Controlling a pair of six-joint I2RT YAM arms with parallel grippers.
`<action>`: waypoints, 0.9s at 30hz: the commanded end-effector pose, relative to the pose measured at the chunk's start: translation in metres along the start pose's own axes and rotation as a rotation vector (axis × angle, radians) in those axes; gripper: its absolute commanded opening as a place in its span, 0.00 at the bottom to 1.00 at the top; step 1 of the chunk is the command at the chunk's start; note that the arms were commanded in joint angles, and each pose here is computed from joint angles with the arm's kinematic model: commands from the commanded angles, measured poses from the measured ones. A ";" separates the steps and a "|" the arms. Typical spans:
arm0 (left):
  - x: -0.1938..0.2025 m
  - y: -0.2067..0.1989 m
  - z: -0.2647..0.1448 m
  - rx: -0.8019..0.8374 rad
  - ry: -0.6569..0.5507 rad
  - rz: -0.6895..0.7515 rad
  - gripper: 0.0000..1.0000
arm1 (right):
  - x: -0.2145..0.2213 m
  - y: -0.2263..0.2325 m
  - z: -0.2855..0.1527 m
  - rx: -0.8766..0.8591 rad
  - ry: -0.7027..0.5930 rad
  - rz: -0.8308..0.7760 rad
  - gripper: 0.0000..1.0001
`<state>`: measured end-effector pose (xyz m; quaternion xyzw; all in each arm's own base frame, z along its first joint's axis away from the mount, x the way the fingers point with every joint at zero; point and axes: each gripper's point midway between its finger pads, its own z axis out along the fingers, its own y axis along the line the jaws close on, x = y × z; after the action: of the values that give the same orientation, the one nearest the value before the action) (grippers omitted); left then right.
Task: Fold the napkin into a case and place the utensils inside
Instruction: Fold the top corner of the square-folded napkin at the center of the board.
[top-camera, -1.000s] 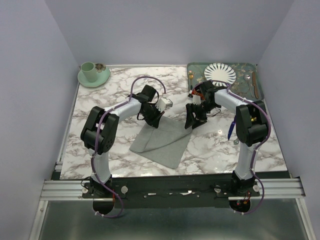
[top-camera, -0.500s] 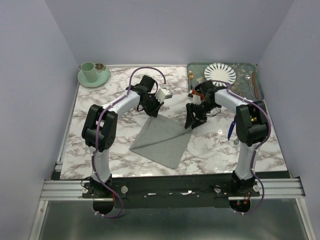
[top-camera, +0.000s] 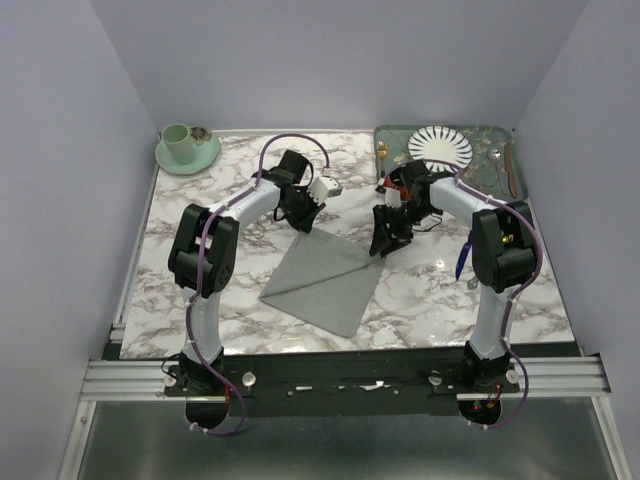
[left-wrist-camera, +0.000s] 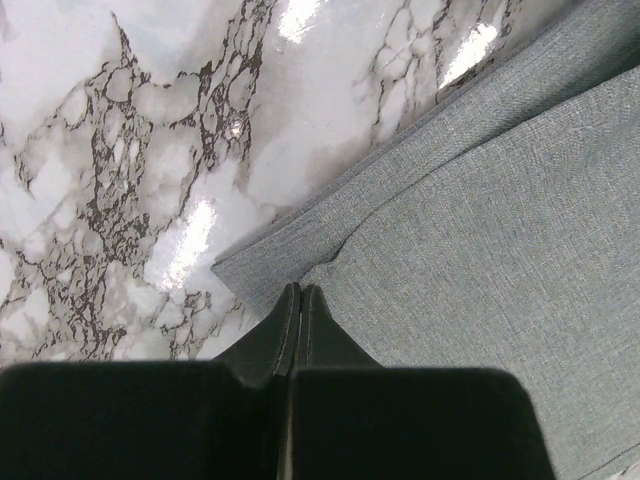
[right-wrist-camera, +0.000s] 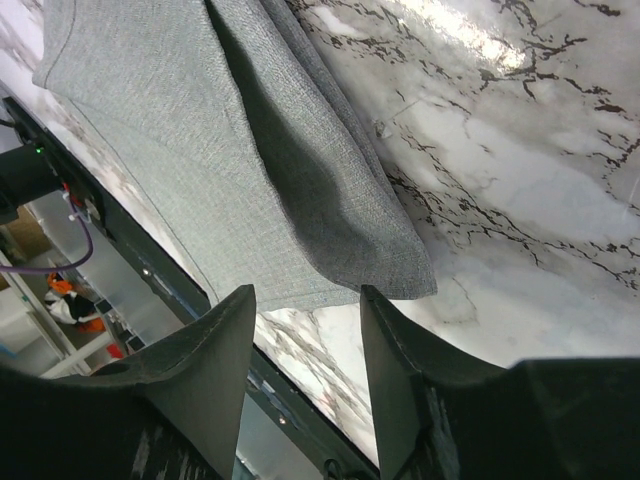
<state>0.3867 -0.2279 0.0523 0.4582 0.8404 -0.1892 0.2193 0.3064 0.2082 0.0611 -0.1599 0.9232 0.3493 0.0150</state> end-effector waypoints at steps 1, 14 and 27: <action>-0.004 0.014 -0.001 -0.040 -0.009 0.010 0.00 | -0.011 0.009 -0.004 -0.041 -0.028 -0.015 0.53; -0.004 0.019 0.002 -0.043 -0.002 0.016 0.00 | -0.022 0.021 -0.009 -0.078 -0.063 -0.005 0.45; -0.004 0.023 0.006 -0.046 0.003 0.021 0.00 | -0.027 0.041 0.010 -0.126 -0.058 -0.007 0.46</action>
<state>0.3964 -0.2240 0.0478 0.4586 0.8415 -0.1798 0.2220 0.3169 0.2336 0.0804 -0.1447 0.9076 0.3931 0.0298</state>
